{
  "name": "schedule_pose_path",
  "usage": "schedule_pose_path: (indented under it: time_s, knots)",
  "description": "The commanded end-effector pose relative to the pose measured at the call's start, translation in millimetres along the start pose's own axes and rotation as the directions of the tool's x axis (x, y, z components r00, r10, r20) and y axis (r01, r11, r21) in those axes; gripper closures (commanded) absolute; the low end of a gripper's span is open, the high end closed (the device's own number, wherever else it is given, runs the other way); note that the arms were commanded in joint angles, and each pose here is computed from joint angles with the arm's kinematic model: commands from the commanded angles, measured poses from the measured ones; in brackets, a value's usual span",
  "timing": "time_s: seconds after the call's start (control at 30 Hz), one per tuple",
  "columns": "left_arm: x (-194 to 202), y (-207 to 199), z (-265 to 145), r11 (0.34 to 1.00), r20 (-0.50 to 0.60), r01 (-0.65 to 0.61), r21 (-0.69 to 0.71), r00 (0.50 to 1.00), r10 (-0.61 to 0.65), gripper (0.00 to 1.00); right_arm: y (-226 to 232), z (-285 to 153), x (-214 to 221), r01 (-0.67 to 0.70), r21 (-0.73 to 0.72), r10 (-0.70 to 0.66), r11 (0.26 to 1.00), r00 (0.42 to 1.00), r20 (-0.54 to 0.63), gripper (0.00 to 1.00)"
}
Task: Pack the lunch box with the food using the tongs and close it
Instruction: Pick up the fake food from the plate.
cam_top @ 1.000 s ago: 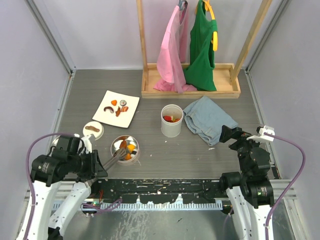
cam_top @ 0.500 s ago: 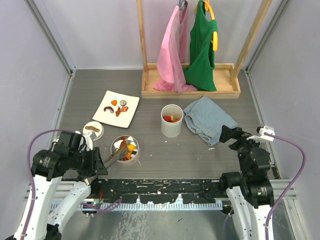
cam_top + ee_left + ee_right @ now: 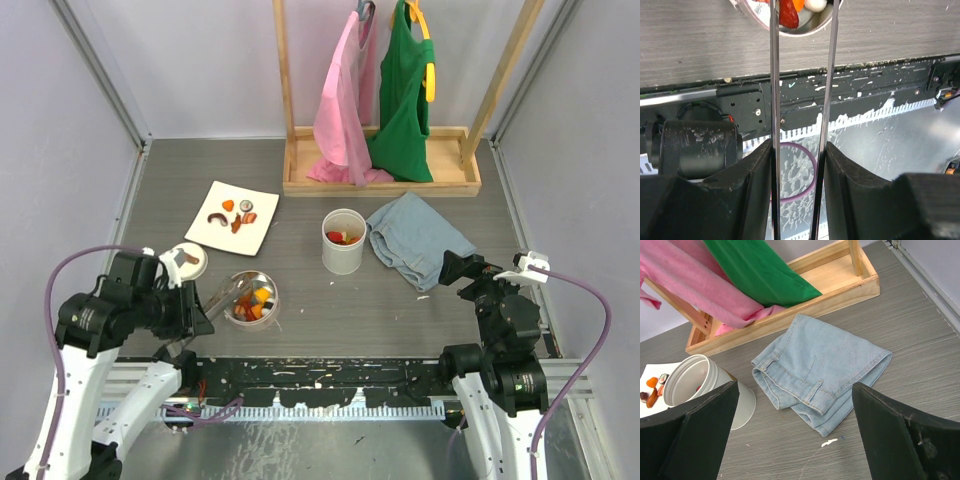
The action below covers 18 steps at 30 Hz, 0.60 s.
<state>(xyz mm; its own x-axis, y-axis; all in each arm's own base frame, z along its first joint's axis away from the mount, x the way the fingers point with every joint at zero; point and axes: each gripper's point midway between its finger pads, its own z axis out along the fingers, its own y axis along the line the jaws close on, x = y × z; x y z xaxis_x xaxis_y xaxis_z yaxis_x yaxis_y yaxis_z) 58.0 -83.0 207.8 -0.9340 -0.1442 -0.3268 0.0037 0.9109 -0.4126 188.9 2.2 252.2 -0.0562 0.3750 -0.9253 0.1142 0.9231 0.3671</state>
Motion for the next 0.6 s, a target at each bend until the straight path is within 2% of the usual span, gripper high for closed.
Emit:
schedule_pose_path:
  time_s: [0.0, 0.1, 0.3, 0.57]
  knots:
    - [-46, -13, 2, 1.0, 0.129, -0.022, 0.016, 0.991, 0.02, 0.59, 4, 0, -15, -0.007, -0.011, 0.007, 1.0, 0.999, 0.053, 0.0]
    - [-67, -14, 6, 1.0, 0.173, -0.028, -0.006, 0.984, 0.029, 0.59, 4, 0, -15, -0.007, -0.011, 0.007, 1.0, 0.999, 0.052, 0.0]
    - [-119, 1, 12, 0.986, 0.248, -0.025, -0.164, 0.966, 0.066, 0.58, 5, 0, -15, -0.001, -0.017, 0.002, 1.0, 0.999, 0.054, 0.0]
    - [-173, 11, 34, 0.959, 0.293, -0.002, -0.282, 0.952, 0.088, 0.58, 6, 0, -16, 0.001, -0.022, 0.0, 1.0, 0.998, 0.061, 0.0]
